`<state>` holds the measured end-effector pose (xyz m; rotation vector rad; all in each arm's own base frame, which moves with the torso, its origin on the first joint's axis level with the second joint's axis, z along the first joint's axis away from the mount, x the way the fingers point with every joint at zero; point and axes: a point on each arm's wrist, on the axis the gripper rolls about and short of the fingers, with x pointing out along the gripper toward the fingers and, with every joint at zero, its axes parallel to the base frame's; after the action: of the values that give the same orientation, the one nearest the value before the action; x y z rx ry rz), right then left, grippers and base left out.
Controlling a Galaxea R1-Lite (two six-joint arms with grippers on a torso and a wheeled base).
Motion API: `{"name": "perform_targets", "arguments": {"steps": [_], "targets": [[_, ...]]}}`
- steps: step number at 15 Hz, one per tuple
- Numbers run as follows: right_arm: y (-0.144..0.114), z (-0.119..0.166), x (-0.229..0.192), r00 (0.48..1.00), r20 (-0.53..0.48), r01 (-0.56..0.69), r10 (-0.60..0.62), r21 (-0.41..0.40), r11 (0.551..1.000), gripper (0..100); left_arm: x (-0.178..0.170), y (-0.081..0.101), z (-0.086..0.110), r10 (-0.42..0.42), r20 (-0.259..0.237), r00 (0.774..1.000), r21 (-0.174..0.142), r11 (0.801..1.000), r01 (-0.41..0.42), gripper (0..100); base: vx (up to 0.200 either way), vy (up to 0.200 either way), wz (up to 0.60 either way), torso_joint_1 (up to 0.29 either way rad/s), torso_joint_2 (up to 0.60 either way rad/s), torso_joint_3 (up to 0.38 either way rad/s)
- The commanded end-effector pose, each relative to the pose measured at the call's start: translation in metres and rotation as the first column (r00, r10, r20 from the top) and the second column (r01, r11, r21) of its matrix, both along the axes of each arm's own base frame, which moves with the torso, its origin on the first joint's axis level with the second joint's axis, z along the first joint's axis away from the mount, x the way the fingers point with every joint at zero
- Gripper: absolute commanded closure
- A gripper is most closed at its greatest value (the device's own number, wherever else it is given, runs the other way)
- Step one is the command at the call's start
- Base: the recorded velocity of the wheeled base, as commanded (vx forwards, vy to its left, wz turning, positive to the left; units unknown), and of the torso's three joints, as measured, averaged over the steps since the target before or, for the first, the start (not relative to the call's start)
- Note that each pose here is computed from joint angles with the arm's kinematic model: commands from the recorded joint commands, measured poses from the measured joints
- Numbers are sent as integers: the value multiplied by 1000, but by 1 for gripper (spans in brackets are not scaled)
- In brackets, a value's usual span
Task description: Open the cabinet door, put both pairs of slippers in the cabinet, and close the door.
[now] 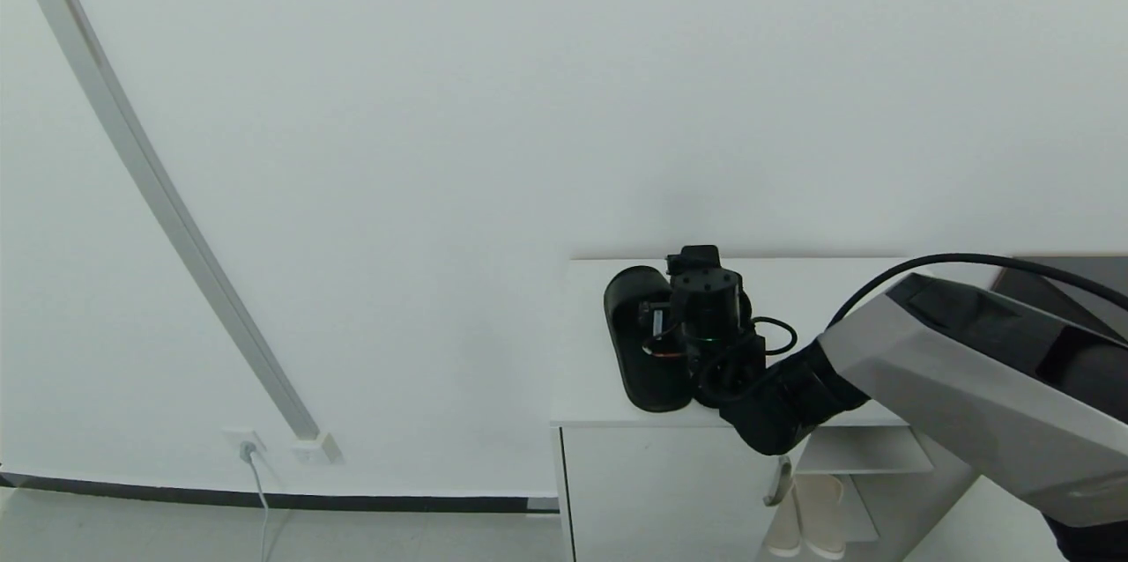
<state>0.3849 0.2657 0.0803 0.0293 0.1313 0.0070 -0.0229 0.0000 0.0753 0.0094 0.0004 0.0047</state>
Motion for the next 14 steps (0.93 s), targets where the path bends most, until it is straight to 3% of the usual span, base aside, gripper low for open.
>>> {"name": "perform_targets", "arguments": {"steps": [1,2,3,9,14], "targets": [[2,-8,6,1000,-10,-9,9,-16,1000,0,0,0,0,1,-1,1000,0,1000,-1,100,0,0,0,0,0,0],[1,-8,6,1000,-11,-10,9,-18,1000,0,0,0,0,1,-1,1000,0,1000,-1,100,0,0,0,0,0,0],[1,-9,7,1000,-13,-10,9,-19,1000,100,0,0,0,1,-1,1000,0,1000,-1,100,0,0,0,0,0,0],[-1,-2,3,1000,-4,-9,9,-13,1000,100,0,0,0,3,-1,1000,0,1000,-3,100,0,0,0,0,0,0],[-7,43,-51,994,16,-112,111,8,994,100,0,0,0,3,-1,1000,1,1000,-3,100,0,0,0,0,0,0]]}}
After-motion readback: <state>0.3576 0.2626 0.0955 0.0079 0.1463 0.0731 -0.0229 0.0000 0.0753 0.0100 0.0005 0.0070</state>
